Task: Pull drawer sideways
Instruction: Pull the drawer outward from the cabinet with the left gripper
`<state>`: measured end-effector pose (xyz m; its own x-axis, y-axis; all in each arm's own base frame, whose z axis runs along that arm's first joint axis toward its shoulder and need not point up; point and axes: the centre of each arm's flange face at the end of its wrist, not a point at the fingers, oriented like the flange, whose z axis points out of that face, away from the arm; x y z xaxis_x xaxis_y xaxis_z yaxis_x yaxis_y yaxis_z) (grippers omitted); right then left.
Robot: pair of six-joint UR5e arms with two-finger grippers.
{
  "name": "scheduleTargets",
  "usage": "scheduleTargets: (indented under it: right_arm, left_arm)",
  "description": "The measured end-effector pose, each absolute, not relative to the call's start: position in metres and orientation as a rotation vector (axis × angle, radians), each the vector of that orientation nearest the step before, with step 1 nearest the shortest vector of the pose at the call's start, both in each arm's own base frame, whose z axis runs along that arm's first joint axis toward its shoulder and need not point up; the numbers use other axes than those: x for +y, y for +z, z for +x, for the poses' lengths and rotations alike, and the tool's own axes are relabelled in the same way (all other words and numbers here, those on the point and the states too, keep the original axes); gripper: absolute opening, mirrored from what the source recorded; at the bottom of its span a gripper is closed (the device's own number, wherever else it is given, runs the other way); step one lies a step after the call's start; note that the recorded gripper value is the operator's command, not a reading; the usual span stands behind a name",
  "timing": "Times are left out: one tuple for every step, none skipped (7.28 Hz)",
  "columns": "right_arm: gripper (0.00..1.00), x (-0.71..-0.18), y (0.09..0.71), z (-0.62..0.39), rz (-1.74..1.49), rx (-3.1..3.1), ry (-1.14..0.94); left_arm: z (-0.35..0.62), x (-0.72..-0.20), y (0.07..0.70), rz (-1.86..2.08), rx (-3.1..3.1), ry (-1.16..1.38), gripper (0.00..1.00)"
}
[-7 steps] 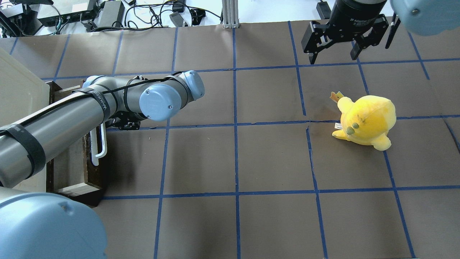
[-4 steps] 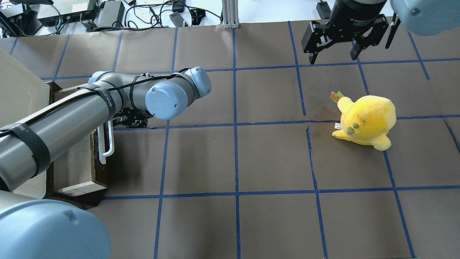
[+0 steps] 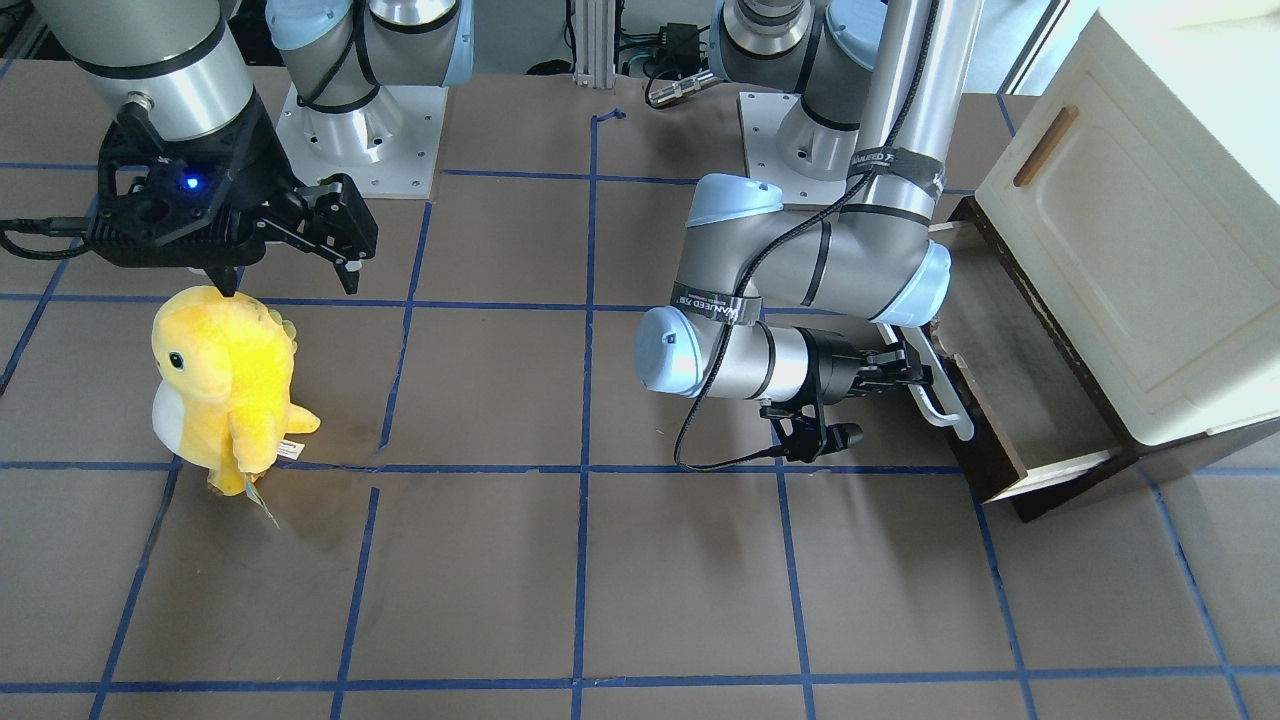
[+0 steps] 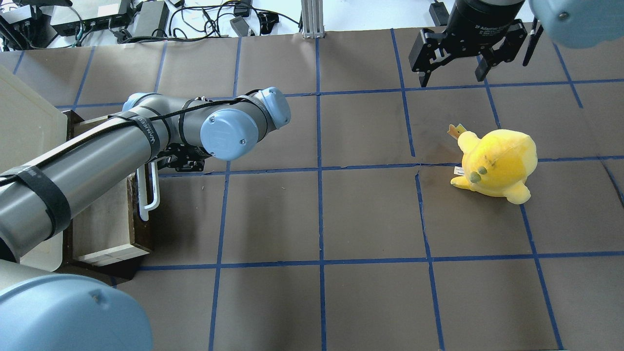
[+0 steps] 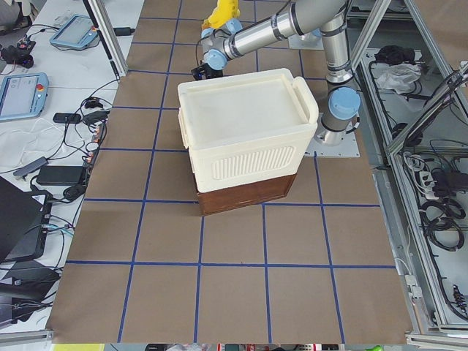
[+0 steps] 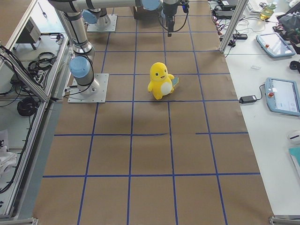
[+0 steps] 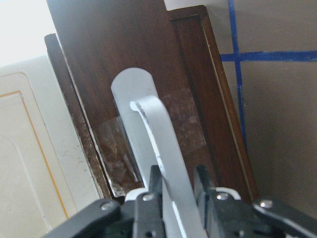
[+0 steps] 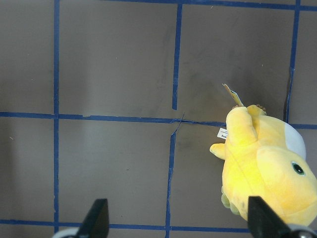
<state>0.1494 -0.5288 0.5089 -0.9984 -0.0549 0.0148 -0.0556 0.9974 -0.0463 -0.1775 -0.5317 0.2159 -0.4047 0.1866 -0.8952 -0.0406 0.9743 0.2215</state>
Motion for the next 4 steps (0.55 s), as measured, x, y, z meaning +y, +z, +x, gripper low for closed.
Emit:
scheduleTargets:
  right_arm:
    - [1.0, -0.5288, 0.5089, 0.1494, 0.086, -3.126, 0.073]
    - [1.0, -0.5288, 0.509, 0.1494, 0.086, -3.126, 0.073]
    - [1.0, -0.5288, 0.5089, 0.1494, 0.086, -3.126, 0.073]
    - [1.0, -0.5288, 0.5089, 0.1494, 0.086, -3.126, 0.073]
  left_arm:
    - [-0.1777, -0.5317, 0.2159, 0.106, 1.974, 0.25, 0.72]
    - [-0.1777, -0.5318, 0.2163, 0.108, 1.974, 0.25, 0.93]
    - [-0.1776, -0.5317, 0.2167, 0.111, 1.971, 0.25, 0.98]
    - [-0.1773, -0.5312, 0.2163, 0.115, 1.968, 0.251, 1.0]
